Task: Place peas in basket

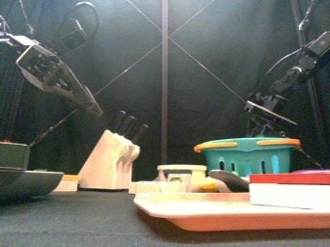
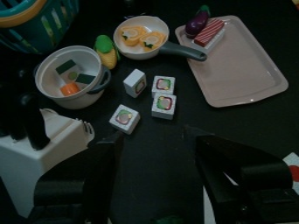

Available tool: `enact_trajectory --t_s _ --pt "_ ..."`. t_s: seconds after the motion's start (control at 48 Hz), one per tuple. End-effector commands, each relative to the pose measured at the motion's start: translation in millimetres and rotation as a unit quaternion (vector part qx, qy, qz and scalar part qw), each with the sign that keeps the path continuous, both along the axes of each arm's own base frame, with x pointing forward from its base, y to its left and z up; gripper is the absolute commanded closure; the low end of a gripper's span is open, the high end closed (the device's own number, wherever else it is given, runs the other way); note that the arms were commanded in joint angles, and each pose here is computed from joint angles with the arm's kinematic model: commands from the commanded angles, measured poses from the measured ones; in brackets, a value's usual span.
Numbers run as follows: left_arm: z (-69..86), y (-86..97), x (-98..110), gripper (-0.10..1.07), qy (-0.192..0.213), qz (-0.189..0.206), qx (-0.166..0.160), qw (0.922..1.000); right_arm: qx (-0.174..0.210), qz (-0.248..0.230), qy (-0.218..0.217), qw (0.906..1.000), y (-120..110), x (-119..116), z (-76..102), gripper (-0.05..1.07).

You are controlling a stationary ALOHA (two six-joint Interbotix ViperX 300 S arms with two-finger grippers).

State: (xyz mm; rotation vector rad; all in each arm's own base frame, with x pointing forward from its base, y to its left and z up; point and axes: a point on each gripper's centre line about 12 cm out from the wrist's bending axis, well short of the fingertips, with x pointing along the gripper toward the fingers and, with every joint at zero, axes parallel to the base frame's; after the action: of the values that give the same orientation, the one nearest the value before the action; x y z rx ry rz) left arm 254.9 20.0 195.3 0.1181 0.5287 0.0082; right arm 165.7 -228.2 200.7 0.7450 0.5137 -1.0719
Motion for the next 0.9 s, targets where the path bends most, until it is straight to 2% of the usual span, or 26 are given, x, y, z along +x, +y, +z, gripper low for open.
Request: enact_trajectory --t_s 0.0,0.292,0.667,0.875 --pt "4.4 0.3 2.3 0.06 -0.009 0.001 -0.006 0.9999 -0.005 -0.007 -0.002 1.0 -7.5 -0.4 3.4 0.34" --pt "-0.5 -1.0 -0.7 0.06 -0.005 0.002 -0.013 0.9999 0.022 -0.006 0.019 0.9996 -15.0 5.5 -15.6 0.33" --pt "-1.5 -2.7 -1.2 0.06 -0.004 0.008 -0.027 0.9996 0.025 -0.011 0.016 0.9995 -17.4 5.8 -16.2 0.32" --pt "-1.0 -3.2 -0.9 0.06 -0.006 0.006 -0.029 0.9995 0.031 -0.013 0.015 0.9993 -17.2 6.0 -18.6 0.19"
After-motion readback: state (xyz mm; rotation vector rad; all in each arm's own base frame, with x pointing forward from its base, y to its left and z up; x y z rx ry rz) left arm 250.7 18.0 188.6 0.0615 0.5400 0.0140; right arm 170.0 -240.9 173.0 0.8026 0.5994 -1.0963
